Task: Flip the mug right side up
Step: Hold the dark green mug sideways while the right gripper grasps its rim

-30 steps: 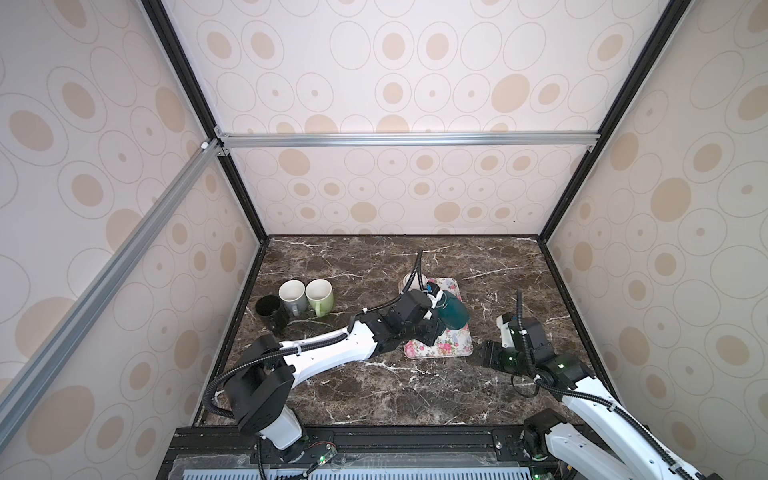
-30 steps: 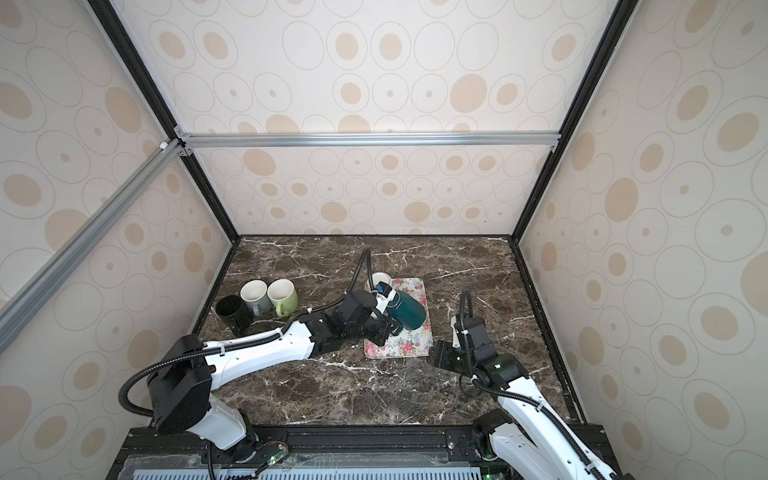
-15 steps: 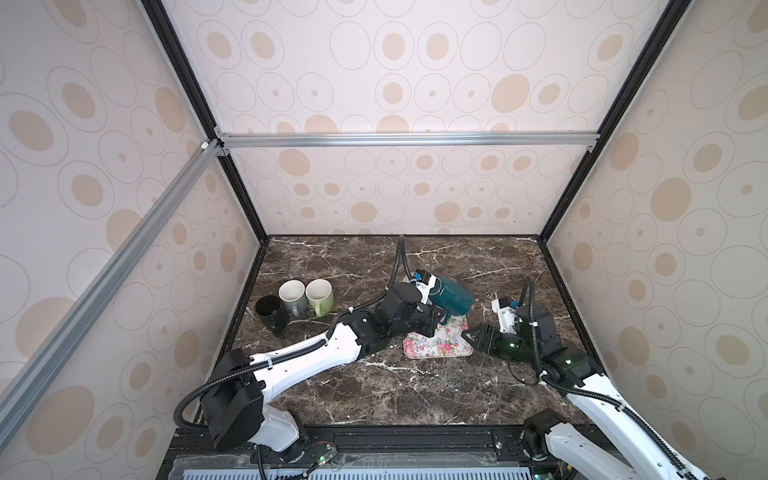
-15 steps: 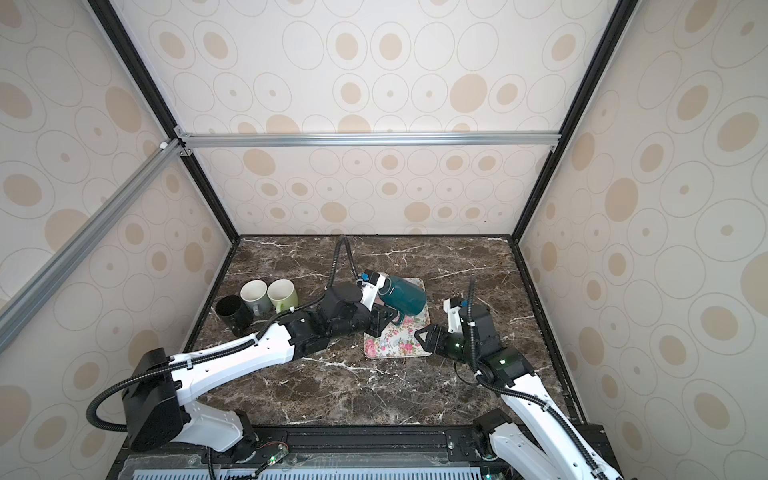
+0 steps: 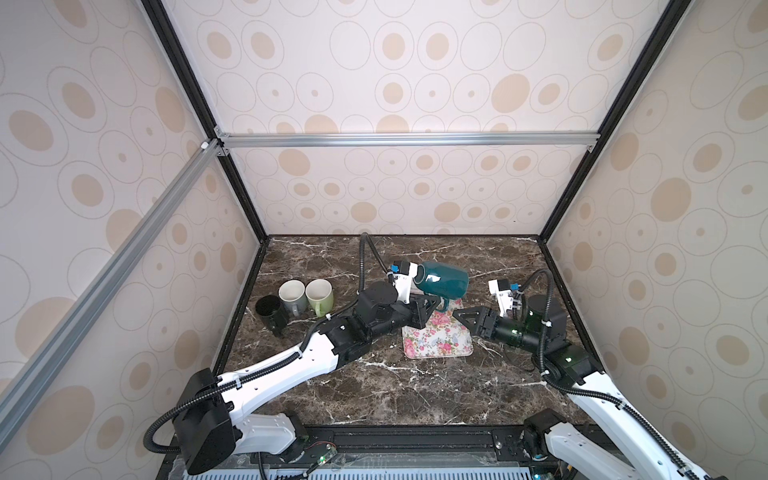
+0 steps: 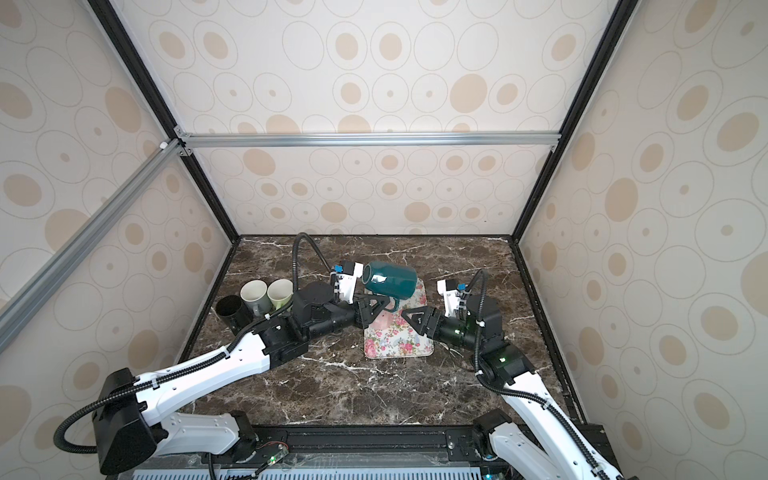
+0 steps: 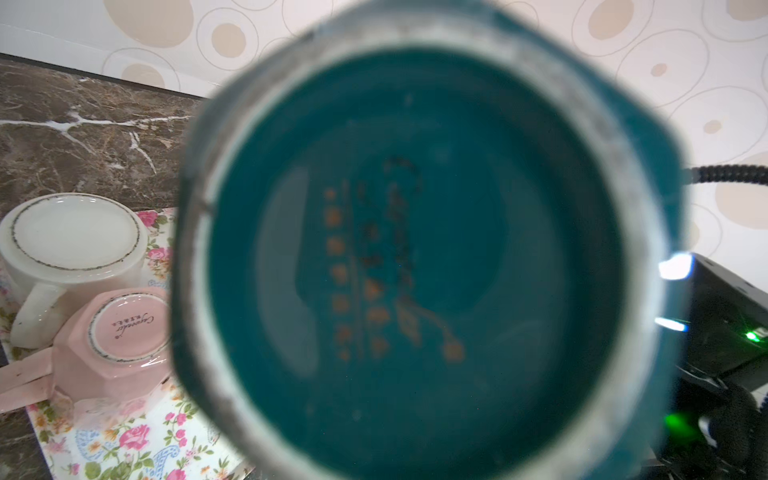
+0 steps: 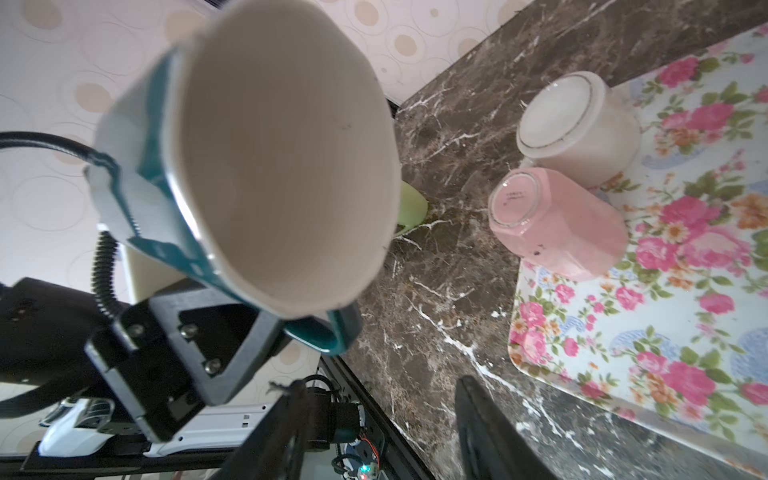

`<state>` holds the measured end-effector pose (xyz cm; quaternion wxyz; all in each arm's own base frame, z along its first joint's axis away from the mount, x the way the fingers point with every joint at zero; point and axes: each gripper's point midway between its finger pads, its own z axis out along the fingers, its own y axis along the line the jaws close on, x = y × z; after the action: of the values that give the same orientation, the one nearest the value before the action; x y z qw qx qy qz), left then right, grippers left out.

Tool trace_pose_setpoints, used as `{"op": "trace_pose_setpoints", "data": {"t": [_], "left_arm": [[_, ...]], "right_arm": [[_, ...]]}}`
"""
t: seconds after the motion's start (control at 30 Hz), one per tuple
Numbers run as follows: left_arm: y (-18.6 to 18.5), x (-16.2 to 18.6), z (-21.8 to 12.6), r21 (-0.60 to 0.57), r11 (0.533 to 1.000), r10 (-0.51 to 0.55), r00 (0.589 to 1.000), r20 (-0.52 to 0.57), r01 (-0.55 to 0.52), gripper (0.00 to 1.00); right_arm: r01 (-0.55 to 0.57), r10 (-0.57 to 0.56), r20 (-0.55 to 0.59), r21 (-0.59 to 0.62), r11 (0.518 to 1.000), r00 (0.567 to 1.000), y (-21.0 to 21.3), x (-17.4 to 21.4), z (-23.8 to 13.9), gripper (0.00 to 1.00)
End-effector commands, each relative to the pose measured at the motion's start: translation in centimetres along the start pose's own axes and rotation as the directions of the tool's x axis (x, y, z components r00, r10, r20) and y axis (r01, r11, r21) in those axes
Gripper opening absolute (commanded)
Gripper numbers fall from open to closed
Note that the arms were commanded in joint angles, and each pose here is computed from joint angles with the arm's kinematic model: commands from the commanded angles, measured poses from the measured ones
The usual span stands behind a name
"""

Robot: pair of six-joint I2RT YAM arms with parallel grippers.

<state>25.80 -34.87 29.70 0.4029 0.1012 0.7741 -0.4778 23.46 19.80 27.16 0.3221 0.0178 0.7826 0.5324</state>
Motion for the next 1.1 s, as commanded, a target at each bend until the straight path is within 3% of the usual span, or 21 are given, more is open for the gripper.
{"op": "trace_pose_setpoints", "data": {"t": [0.0, 0.53, 0.7, 0.83, 1.07], "left_arm": [[-5.0, -5.0, -2.1, 0.195, 0.981, -0.029, 0.988, 0.152, -0.001, 0.00], [-6.7, -5.7, -3.1, 0.361, 0.930, -0.133, 0.979, 0.155, 0.069, 0.00], [-7.1, -5.7, -3.1, 0.410, 0.907, -0.167, 0.976, 0.141, 0.096, 0.00], [-7.3, -5.8, -3.2, 0.429, 0.897, -0.185, 0.973, 0.136, 0.110, 0.00], [-7.0, -5.5, -3.4, 0.443, 0.888, -0.197, 0.972, 0.129, 0.122, 0.00]], "right_arm": [[0.054, -0.047, 0.054, -0.138, 0.989, 0.997, 4.0, -1.9, -0.5, 0.59], [0.075, -0.063, 0.057, -0.225, 0.971, 0.996, 6.6, -3.2, 1.2, 0.46], [0.076, -0.065, 0.056, -0.245, 0.966, 0.996, 6.8, -3.1, 2.0, 0.38], [0.086, -0.072, 0.062, -0.266, 0.960, 0.995, 7.3, -3.2, 2.5, 0.28], [0.097, -0.079, 0.077, -0.281, 0.955, 0.994, 7.8, -3.5, 2.7, 0.25]]}}
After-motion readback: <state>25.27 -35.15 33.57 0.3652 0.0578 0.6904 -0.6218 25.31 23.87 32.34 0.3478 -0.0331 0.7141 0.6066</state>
